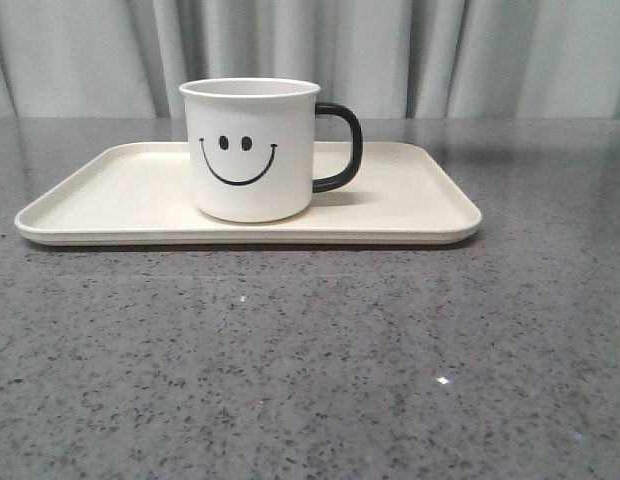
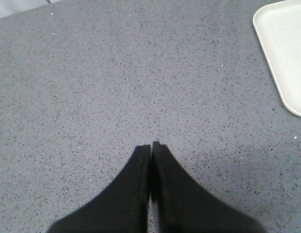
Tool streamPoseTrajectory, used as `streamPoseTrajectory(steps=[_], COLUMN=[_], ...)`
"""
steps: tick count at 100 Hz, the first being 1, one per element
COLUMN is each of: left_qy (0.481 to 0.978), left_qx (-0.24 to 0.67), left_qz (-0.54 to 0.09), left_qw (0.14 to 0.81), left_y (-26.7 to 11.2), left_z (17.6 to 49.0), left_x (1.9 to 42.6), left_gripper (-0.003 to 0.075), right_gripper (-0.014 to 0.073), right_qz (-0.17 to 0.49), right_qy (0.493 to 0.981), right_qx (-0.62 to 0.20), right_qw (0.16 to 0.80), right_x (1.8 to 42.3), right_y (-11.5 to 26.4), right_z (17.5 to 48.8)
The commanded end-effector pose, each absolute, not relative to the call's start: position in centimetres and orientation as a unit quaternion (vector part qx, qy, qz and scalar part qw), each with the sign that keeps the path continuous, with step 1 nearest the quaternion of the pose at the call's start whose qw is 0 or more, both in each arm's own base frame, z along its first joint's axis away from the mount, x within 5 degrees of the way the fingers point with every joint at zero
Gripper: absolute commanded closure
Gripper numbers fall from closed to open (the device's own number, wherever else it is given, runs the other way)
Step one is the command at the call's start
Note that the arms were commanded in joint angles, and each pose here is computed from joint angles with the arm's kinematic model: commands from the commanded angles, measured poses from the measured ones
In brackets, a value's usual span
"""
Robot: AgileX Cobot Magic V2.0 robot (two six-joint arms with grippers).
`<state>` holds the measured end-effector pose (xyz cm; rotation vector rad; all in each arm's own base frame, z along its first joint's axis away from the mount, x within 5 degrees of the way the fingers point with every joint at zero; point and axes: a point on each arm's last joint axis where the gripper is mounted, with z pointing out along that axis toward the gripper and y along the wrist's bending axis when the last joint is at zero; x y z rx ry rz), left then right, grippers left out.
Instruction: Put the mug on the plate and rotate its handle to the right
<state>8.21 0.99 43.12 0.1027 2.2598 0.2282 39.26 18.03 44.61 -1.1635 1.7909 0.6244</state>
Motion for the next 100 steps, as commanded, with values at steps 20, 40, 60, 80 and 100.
streamPoseTrajectory(steps=[20, 40, 60, 80, 100], left_qy=[0.887, 0.88, 0.877, 0.875, 0.875], left_qx=[0.036, 0.038, 0.039, 0.039, 0.039], left_qz=[0.092, 0.09, 0.09, 0.089, 0.089], left_qw=[0.452, 0.465, 0.47, 0.474, 0.474], left_y=[1.0, 1.0, 1.0, 0.9, 0.9], left_z=[44.0, 44.2, 44.3, 44.4, 44.4], left_x=[8.3, 8.5, 8.6, 8.6, 8.6], left_gripper=[0.074, 0.074, 0.074, 0.074, 0.074], right_gripper=[0.039, 0.0394, 0.0524, 0.056, 0.0654], right_qz=[0.229, 0.204, 0.162, 0.123, 0.086], right_qy=[0.698, 0.686, 0.685, 0.692, 0.699], right_qx=[-0.39, -0.338, -0.284, -0.241, -0.207], right_qw=[0.554, 0.611, 0.652, 0.669, 0.679], right_x=[33.6, 29.6, 26.2, 23.0, 20.4], right_y=[8.5, 3.5, 0.4, -1.0, -1.2], right_z=[54.0, 57.6, 59.3, 59.5, 58.2])
